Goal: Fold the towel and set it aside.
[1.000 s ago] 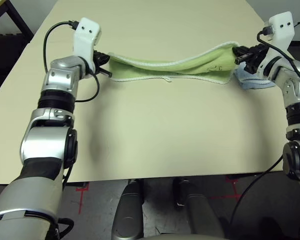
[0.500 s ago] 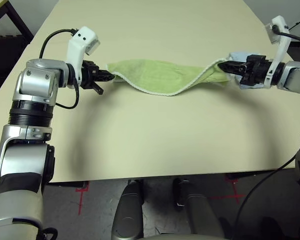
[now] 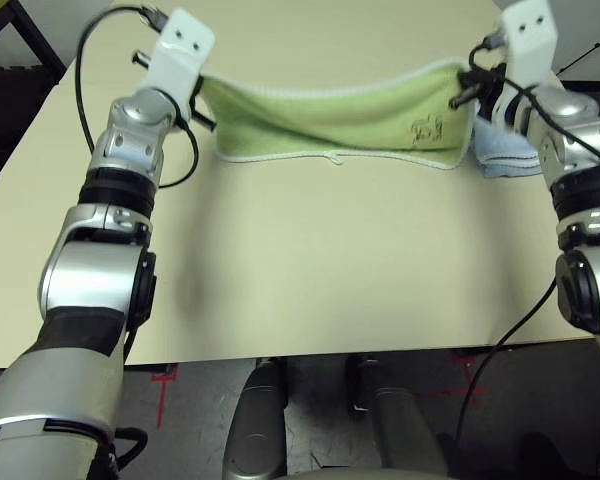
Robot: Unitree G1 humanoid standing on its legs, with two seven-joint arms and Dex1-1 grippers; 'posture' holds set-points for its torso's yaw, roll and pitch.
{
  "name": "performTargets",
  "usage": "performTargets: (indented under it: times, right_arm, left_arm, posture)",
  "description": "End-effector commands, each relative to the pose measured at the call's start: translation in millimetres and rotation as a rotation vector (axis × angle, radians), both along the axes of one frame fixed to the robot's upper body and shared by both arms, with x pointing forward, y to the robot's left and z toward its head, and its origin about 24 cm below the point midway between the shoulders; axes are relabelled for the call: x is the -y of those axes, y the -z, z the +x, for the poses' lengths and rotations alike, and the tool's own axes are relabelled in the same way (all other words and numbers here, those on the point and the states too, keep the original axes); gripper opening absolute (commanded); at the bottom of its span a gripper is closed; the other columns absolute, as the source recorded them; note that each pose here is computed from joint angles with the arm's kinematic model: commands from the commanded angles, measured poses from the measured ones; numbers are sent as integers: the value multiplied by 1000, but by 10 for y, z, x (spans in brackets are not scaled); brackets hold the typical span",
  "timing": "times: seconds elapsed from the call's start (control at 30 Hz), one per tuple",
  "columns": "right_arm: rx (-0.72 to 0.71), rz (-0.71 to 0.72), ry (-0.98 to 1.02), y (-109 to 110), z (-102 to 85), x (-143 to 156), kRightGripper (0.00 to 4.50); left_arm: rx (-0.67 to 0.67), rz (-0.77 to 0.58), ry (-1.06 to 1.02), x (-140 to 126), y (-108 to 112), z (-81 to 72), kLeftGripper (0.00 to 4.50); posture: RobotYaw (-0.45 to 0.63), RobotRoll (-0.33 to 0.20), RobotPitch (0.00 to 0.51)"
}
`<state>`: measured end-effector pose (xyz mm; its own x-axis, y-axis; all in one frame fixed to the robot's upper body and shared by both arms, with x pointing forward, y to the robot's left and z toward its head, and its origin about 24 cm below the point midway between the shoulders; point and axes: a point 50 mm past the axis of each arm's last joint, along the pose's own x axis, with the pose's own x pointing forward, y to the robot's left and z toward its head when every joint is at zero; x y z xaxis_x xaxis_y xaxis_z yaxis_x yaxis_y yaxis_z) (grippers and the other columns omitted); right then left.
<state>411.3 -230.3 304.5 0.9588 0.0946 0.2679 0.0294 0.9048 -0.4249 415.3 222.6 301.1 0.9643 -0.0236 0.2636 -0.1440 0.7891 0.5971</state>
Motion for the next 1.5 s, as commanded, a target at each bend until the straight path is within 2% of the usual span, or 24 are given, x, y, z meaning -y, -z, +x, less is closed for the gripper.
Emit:
performTargets:
  times: [0.03,0.2,0.4,0.47,0.57,0.67,0.77,0.97,1.27,1.5]
  right_arm:
    - [104,33,130,-118,-49,216,0]
    - [107,41,118,-81,-39,212,0]
    - [-31,20,-65,404,-60,165,0]
    - [-93,20,-146,577,-145,163,0]
    - [-241,45,-290,810,-410,160,0]
    - [-324,59,-357,880,-610,137,0]
    - [-444,85,-413,972,-801,143,0]
    - [-576,124,-463,1113,-1003,131,0]
    - [-737,157,-572,1272,-1263,36,0]
    - [-814,105,-557,1306,-1305,133,0]
  left_arm:
    - [95,-21,-81,-141,-151,-39,27]
    - [98,-3,-120,-223,-120,-49,27]
    - [-87,23,-81,-381,346,-70,27]
    - [-151,57,-49,-450,471,-129,27]
    - [-318,50,41,-589,654,-283,27]
    - [-420,46,96,-665,725,-419,27]
    - [-566,58,211,-731,825,-625,27]
    - [-727,40,334,-743,908,-884,27]
    - [-915,16,424,-805,899,-1163,27]
    - [-1062,13,500,-808,904,-1379,27]
  posture:
    - [152,0,206]
    - [161,0,203]
    - [159,0,210]
    - [155,0,216]
    - [153,0,221]
    - [152,0,219]
    - [152,0,214]
    - [169,0,202]
    - [175,0,196]
    - [187,0,198]
